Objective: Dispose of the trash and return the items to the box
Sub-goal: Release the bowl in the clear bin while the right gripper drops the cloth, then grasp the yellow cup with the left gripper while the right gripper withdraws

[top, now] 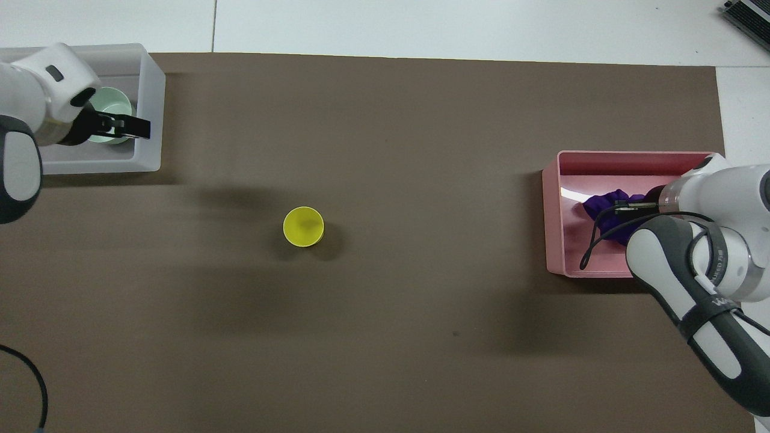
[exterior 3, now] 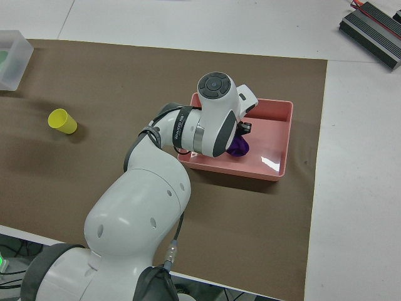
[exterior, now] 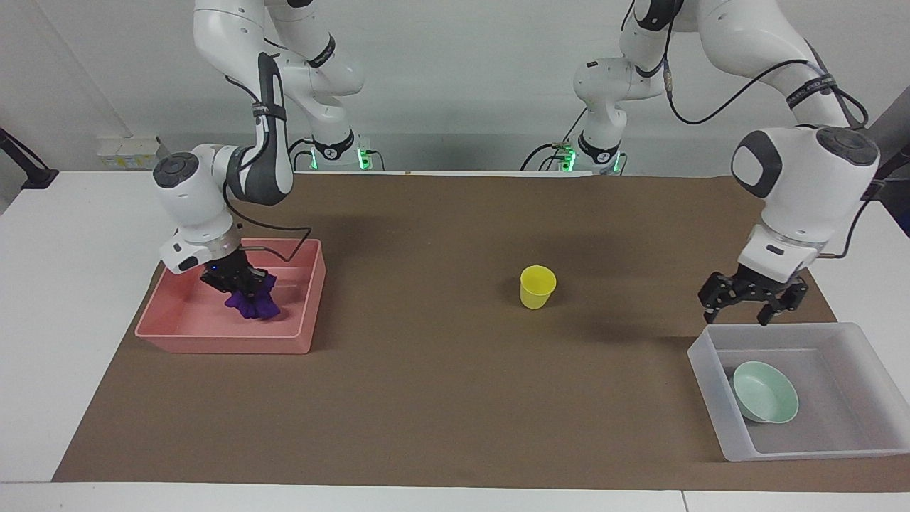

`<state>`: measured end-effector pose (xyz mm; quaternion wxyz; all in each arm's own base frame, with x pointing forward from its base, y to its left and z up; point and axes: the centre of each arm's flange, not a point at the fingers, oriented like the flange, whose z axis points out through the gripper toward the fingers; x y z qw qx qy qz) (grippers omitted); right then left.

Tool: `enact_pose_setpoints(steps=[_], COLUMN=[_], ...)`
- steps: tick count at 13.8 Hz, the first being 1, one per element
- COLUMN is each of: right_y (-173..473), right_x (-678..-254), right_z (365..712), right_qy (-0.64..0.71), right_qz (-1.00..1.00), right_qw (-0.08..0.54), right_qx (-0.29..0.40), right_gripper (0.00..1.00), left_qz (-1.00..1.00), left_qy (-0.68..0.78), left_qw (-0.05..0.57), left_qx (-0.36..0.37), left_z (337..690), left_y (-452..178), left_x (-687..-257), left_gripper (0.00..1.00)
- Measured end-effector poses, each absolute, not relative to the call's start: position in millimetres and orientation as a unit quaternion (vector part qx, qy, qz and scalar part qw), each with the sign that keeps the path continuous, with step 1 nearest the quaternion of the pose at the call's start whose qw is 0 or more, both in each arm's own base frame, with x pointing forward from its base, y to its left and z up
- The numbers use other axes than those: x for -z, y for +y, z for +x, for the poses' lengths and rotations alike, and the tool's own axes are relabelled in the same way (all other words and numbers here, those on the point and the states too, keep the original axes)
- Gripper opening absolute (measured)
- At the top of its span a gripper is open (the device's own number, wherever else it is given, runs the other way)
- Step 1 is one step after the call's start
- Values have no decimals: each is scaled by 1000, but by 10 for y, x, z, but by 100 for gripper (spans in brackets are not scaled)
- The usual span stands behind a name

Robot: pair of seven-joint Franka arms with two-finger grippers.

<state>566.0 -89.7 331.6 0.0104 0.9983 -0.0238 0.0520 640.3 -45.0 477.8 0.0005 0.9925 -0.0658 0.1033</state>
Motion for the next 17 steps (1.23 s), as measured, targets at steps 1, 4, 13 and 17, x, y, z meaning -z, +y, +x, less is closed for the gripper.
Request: enact_pose_setpoints(steps=[1, 4, 13, 17], right_y=[-924, -931, -175, -47], right_x=[-3278, -3309, -4294, -5035], right_z=[5653, 5669, 5726, 5669], right_qy=[-26, -27, -70, -71], right_qz=[998, 998, 995, 997], right_qw=[10, 11, -2, 4], right_qx=[-49, -53, -72, -37], right_gripper=[15, 47, 100, 100], left_qz=[993, 992, 990, 990], left_qy=[-69, -98, -120, -101], left_qw=[3, 7, 21, 34], left_qx=[-95, -79, -76, -97], left_z=[6275, 5991, 5241, 5089], left_y=[-665, -1248, -2290, -2459], left_x=[-4733, -4515, -3773, -3546], left_gripper=[100, 100, 100, 91])
